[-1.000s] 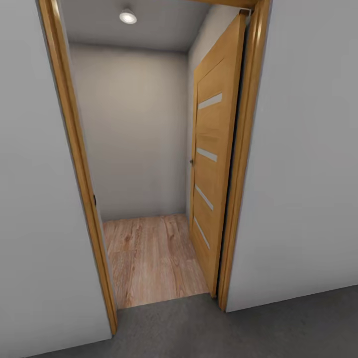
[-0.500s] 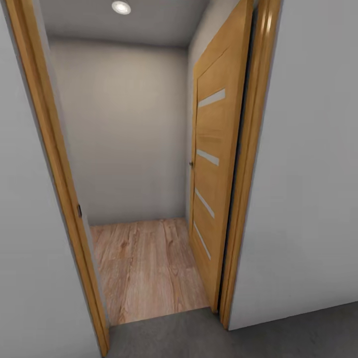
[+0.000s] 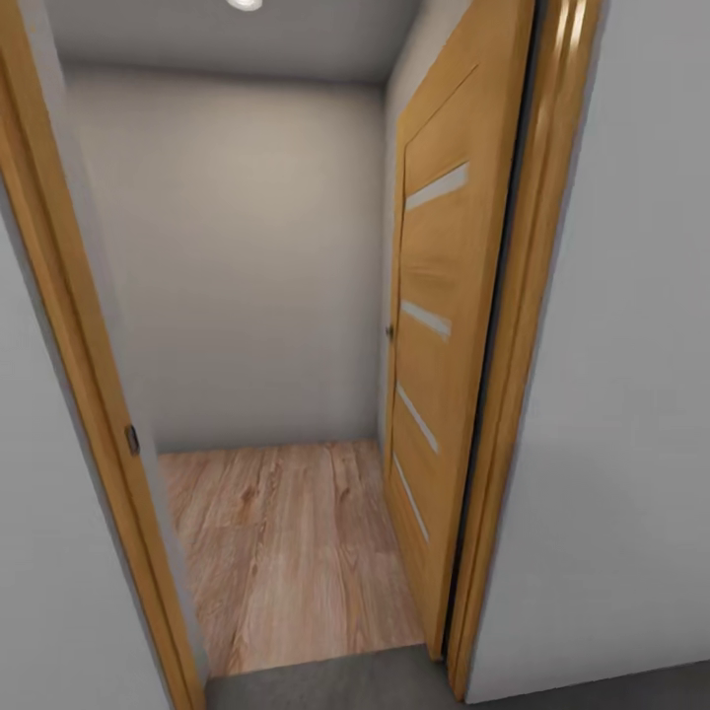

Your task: Move the two storage containers from the living room to the garage. In the garage, place one container on the floor and stack the other container on top of it (either order is fine).

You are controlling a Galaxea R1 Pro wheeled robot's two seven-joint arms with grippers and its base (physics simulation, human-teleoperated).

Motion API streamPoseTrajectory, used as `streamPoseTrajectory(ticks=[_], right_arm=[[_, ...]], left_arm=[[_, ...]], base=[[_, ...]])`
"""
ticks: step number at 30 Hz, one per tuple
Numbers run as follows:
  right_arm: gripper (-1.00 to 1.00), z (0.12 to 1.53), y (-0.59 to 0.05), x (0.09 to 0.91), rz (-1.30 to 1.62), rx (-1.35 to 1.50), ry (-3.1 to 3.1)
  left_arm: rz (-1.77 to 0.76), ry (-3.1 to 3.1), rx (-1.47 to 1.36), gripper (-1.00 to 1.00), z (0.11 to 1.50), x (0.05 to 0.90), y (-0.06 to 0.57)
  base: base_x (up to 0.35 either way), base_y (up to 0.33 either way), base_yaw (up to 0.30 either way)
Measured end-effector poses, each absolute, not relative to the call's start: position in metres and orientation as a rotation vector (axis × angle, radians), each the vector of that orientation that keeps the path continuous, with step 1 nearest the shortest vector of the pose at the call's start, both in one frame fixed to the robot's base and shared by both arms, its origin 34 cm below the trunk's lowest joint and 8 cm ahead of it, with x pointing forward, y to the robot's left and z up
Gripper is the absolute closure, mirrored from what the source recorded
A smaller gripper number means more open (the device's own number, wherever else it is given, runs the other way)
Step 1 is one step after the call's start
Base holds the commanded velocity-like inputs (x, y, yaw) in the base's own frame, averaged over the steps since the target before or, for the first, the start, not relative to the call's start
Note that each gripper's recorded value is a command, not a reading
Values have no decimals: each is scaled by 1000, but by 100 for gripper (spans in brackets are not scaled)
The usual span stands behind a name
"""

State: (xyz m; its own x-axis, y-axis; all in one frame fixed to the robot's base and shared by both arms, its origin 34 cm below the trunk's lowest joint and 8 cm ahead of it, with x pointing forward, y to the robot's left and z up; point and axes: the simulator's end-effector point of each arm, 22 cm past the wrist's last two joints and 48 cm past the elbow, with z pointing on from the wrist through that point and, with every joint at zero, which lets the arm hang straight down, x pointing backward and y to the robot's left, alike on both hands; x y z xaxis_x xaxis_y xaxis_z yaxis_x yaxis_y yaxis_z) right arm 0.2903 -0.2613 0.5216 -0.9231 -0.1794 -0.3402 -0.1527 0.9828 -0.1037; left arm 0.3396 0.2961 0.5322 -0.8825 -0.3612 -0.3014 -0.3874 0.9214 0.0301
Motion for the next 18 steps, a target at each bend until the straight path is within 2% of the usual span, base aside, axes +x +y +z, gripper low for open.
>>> streamPoseTrajectory(ticks=[18], right_arm=[[-100,522,-261,290,-107,-243,2774]], left_arm=[[129,2787,-560,-100,532,340,296]], base=[[298,-122,267]])
